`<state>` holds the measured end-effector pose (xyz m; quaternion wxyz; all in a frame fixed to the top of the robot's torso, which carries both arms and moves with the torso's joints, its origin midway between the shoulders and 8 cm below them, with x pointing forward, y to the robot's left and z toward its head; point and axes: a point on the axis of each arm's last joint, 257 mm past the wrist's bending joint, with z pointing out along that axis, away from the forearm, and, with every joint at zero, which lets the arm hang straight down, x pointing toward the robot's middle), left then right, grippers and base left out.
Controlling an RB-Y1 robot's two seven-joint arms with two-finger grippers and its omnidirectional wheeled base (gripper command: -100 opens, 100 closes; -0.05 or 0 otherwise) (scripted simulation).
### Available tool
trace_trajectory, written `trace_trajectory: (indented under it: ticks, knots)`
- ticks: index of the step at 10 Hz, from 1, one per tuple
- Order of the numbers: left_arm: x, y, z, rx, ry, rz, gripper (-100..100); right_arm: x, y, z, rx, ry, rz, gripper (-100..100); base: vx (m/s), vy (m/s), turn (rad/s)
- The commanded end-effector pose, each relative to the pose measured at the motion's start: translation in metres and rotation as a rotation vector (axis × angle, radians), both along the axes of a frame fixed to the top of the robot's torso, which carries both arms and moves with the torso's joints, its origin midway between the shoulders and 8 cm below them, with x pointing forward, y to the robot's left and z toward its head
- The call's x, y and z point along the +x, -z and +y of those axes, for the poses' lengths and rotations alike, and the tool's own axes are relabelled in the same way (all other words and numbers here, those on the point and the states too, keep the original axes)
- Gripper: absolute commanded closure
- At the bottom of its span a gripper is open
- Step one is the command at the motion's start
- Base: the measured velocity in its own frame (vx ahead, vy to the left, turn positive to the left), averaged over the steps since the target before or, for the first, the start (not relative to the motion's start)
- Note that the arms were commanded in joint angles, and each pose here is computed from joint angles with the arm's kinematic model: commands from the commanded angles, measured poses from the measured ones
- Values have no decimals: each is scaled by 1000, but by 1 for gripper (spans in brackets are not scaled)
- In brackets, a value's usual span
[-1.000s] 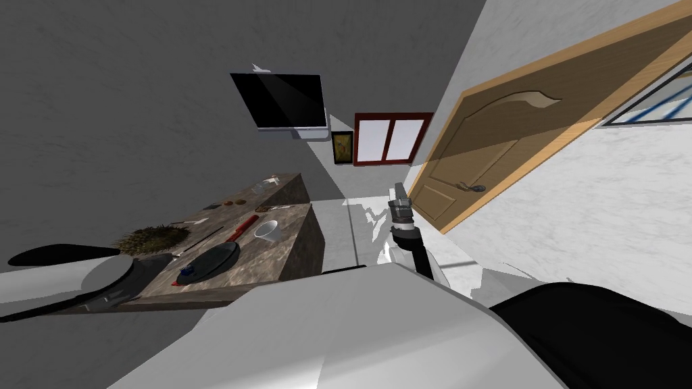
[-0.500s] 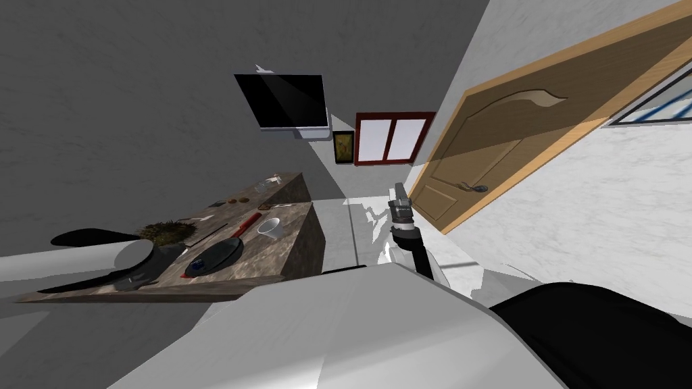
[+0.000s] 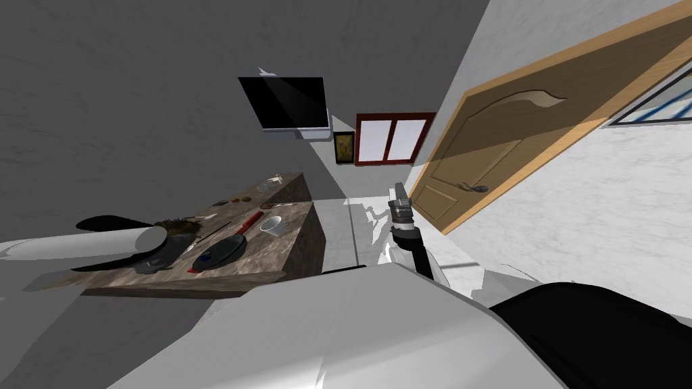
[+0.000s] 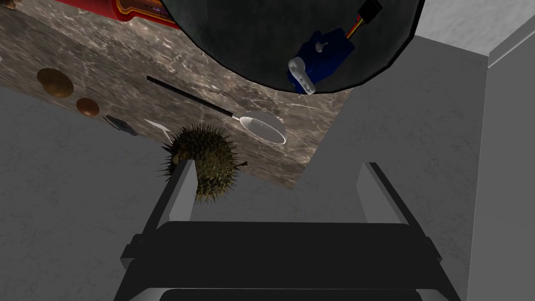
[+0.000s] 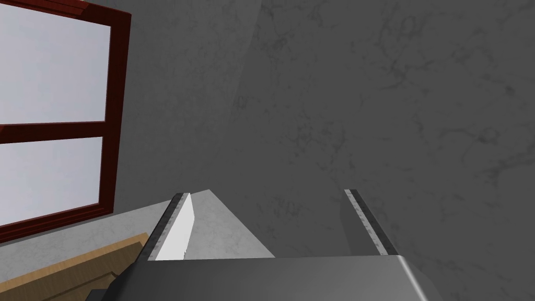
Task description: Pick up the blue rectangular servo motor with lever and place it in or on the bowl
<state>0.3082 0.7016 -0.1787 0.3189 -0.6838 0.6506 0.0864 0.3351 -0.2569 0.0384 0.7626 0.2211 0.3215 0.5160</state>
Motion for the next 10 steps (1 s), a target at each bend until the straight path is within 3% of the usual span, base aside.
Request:
trace_trajectory:
  ticks: [1,6,7,8,10]
  knots:
    - [-3,9,0,-11,-2,63,-100,0,0,0,0,0,0,0,-87,-25,57]
    - [45,-28,-12,-14,35,-50,-100,0,0,0,0,0,0,0,-11,-2,-5]
    - [35,-10,-9,0,39,60,-100,0,0,0,0,0,0,0,-90,-25,76]
    - [37,-10,-12,-20,32,70,-100,0,0,0,0,0,0,0,-104,-24,70]
    - [60,-29,-19,-22,50,14,-100,0,0,0,0,0,0,0,-24,0,-2]
